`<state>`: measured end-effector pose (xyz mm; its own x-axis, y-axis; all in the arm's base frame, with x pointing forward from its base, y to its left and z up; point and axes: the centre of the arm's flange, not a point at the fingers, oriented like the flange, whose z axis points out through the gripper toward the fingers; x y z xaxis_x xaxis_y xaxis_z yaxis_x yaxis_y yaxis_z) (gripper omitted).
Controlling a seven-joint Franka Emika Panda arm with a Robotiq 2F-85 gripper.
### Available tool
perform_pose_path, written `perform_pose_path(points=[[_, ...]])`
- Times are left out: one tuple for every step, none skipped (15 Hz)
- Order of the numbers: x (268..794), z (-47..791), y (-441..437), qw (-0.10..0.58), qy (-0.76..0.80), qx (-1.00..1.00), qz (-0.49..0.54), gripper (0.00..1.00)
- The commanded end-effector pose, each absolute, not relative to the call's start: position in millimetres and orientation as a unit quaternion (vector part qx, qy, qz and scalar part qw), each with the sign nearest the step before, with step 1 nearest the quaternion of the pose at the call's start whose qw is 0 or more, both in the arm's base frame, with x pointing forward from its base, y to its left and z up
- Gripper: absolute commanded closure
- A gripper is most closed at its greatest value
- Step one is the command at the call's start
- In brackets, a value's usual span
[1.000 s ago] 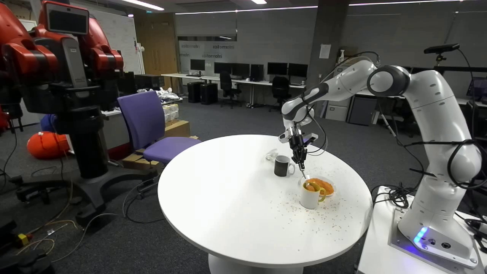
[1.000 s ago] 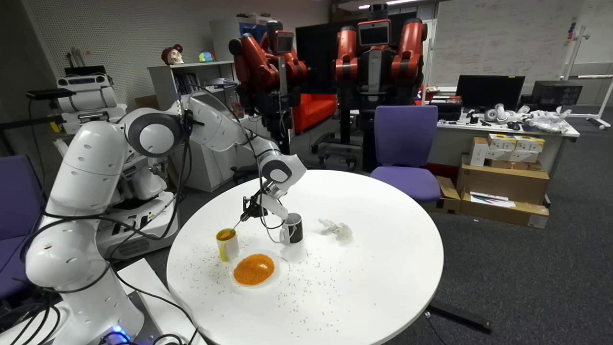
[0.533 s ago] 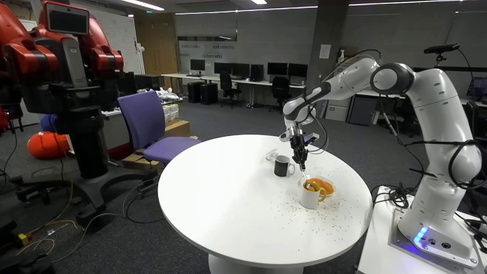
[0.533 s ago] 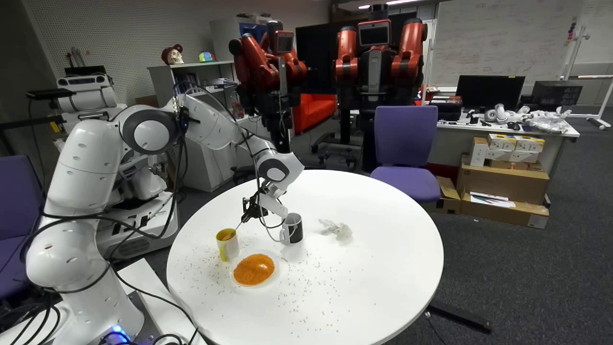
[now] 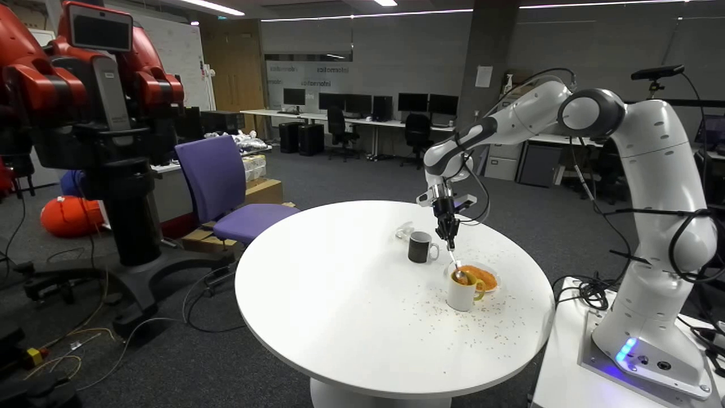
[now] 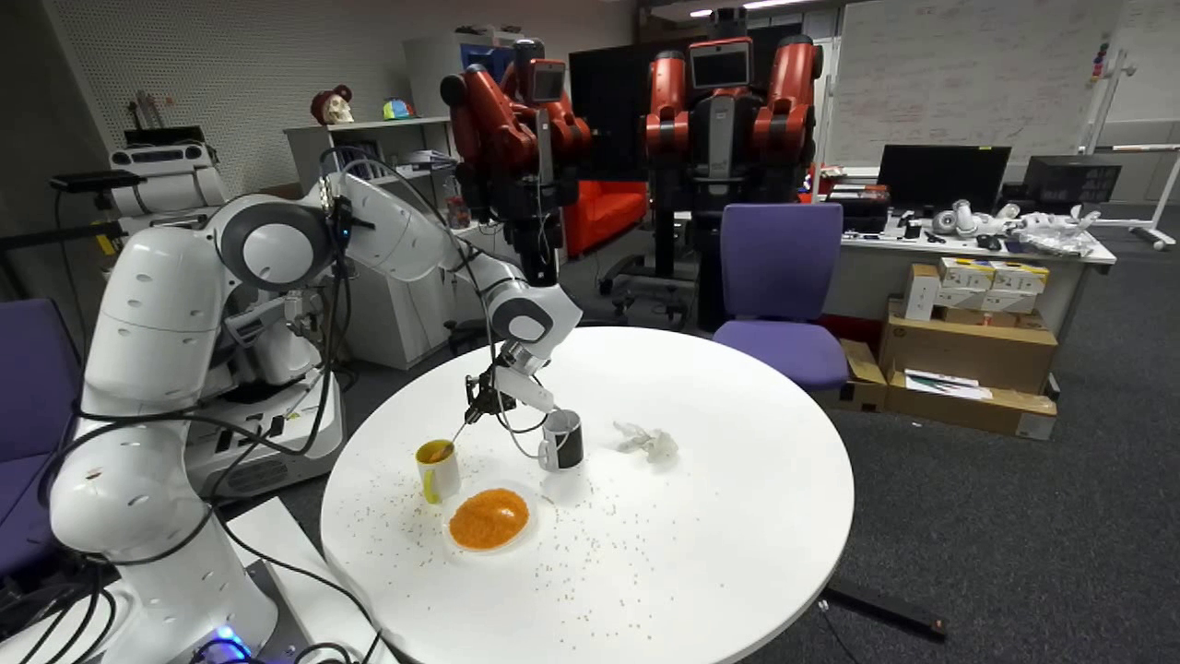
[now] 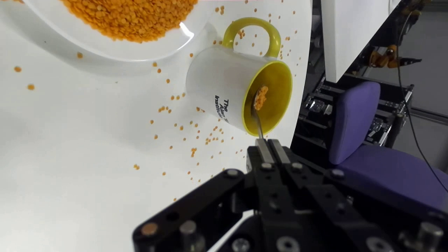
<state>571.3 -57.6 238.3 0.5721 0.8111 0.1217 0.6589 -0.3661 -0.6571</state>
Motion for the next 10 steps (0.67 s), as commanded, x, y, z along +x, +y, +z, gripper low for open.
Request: perform_pose_path(points=[[553, 259, -53, 0.320, -0.465, -0.821, 0.090, 0.99], [552, 262, -53, 0.317, -0.467, -0.821, 0.089, 0.99], [552, 263, -53, 0.317, -0.468, -0.820, 0.087, 0.99], [552, 265, -52, 0.316, -0.470, -0.820, 0.087, 0.99], [551, 267, -52, 0.315, -0.472, -0.819, 0.085, 0.99], [550, 269, -51, 0.313, -0.474, -0.819, 0.085, 0.99], [549, 270, -50, 0.310, -0.478, -0.818, 0.084, 0.99], [549, 271, -49, 0.306, -0.481, -0.817, 0.083, 0.99], [549, 272, -47, 0.302, -0.484, -0.817, 0.081, 0.99], [549, 272, -45, 0.294, -0.487, -0.819, 0.080, 0.99]])
